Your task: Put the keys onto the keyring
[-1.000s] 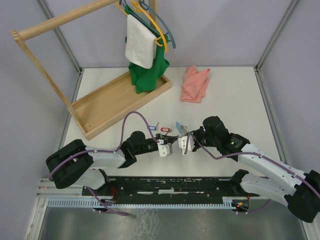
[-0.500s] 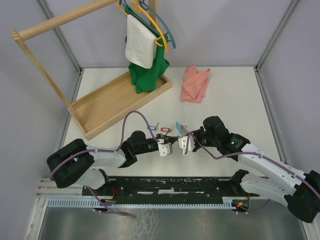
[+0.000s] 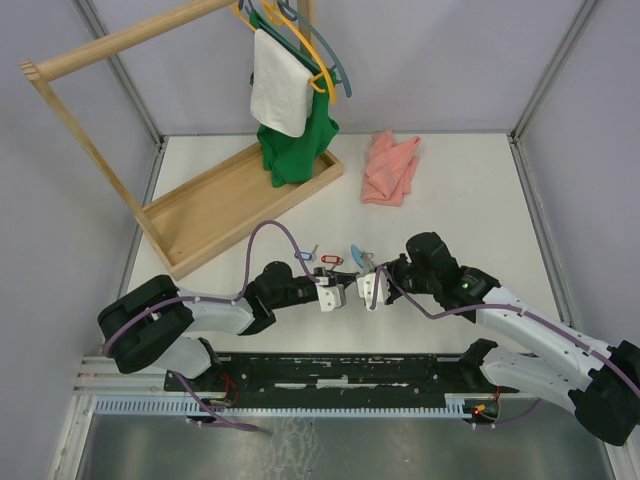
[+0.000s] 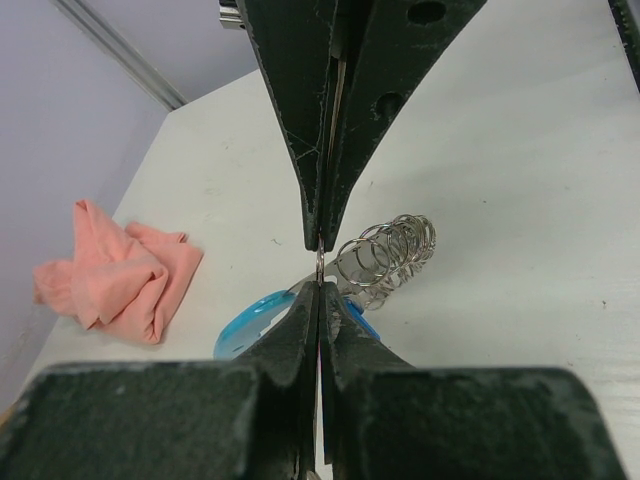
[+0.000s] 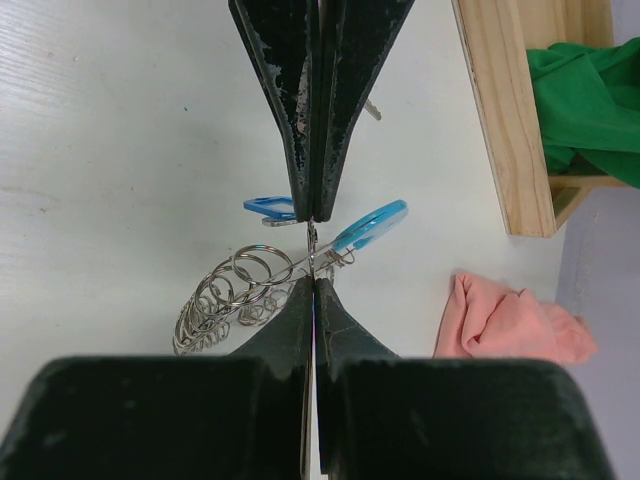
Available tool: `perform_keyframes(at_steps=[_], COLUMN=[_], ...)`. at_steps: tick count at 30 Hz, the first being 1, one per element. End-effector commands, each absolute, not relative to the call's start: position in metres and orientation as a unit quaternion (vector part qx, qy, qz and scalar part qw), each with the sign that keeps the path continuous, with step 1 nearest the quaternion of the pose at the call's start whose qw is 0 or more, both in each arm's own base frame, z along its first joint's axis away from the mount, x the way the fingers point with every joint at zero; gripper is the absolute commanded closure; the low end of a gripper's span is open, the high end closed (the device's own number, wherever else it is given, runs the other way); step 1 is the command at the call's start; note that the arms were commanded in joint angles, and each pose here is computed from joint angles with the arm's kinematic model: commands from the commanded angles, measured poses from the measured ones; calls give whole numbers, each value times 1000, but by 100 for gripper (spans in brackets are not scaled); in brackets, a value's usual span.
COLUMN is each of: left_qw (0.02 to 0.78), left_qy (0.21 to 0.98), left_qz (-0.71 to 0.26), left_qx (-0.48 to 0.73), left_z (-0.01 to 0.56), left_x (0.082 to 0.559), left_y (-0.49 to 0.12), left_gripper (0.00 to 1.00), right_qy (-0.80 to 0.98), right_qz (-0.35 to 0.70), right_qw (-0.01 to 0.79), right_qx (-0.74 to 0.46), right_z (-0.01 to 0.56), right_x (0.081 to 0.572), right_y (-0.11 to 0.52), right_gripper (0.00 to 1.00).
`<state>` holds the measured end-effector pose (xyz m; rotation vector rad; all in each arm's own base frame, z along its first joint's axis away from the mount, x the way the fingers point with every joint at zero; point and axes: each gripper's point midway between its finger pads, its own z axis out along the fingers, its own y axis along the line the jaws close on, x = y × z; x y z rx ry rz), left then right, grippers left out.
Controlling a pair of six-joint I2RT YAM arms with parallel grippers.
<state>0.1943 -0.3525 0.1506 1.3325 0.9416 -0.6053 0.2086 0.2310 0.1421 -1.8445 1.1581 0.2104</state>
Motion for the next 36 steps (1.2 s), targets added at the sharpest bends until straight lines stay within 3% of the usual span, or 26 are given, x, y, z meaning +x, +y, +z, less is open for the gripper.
perform_keyframes(at_steps=[1,36], left_qw=[676,649], left_qy=[384,387], left_qz=[-282,-312], left_qx=[562,576], left_z=[182,176], left_x=[194,186], left_y=[-362,-370], left_gripper=[97,97], right_qy=[443,377], right_qz=[98,63], right_qw=[497,433], right_qx=[-740,-817], right_z=[169,158], right_x=[210,209], right_y=[245,259], right_gripper=[99,99])
